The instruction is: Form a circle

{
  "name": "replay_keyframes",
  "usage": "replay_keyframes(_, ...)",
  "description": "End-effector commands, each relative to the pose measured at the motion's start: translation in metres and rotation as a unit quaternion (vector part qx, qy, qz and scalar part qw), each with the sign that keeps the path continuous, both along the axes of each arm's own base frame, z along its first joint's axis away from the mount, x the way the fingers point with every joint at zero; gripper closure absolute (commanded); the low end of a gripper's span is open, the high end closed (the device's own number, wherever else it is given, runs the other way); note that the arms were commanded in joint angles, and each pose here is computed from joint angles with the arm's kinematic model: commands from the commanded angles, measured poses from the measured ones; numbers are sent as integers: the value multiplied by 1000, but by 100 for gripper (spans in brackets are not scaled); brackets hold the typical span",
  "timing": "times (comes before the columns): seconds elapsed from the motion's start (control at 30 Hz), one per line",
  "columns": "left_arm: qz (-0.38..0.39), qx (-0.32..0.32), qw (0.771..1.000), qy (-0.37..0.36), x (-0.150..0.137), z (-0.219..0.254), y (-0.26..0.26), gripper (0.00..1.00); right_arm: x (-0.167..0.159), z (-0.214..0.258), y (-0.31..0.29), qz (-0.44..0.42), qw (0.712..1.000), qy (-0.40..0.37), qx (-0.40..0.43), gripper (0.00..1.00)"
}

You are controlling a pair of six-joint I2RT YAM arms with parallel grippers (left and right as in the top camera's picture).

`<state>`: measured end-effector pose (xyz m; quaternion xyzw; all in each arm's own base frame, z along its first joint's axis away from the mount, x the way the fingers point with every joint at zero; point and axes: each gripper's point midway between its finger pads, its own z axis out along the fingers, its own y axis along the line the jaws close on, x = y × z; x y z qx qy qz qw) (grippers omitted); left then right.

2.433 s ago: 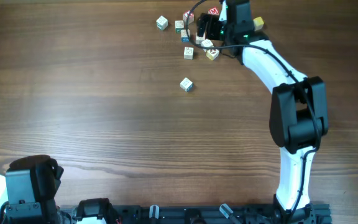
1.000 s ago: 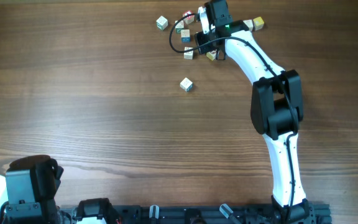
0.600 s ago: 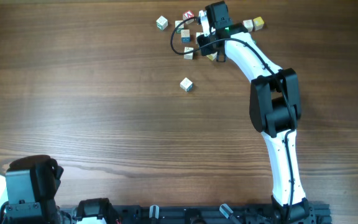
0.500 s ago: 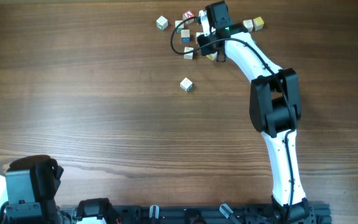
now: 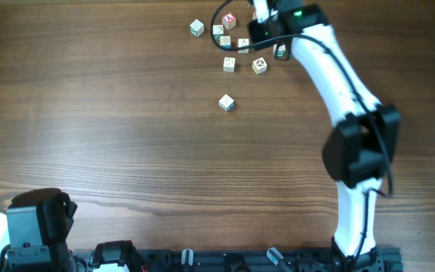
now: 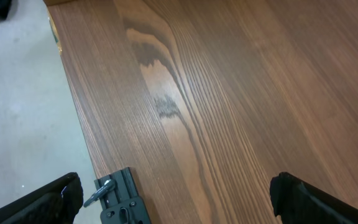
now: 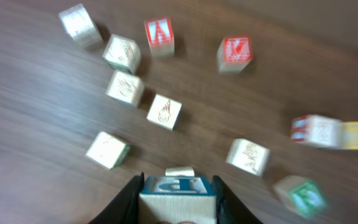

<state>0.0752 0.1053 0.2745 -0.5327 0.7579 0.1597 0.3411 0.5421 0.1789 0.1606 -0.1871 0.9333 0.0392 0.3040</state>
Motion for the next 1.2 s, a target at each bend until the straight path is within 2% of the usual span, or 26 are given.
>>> replay_keyframes(0.0, 9, -1, 1000, -5, -1, 0, 1, 0, -24, 45, -9, -1, 1000, -5, -2, 73)
replay_keyframes(0.1, 9, -1, 1000, -5, -1, 0, 1, 0, -48, 24, -13, 5, 998, 56, -12, 73)
replay_keyframes(0.27, 9, -1, 1000, -5, -1, 0, 1, 0, -68, -13, -8, 15, 993, 116, 1, 73)
replay_keyframes(0.33, 9, -1, 1000, -5, -1, 0, 1, 0, -85, -38, -1, 19, 986, 161, 26, 73)
replay_keyframes(0.47, 9, -1, 1000, -5, -1, 0, 1, 0, -104, -84, -3, 23, 979, 200, 25, 73)
replay_keyframes(0.57, 9, -1, 1000, -5, -1, 0, 1, 0, -113, -119, -5, 22, 978, 206, 24, 73)
replay_keyframes(0.73, 9, -1, 1000, -5, -1, 0, 1, 0, -120, -147, -7, 22, 979, 203, 26, 73)
replay_keyframes(1.17, 9, -1, 1000, -5, -1, 0, 1, 0, -124, -152, 23, 59, 981, 181, 35, 72)
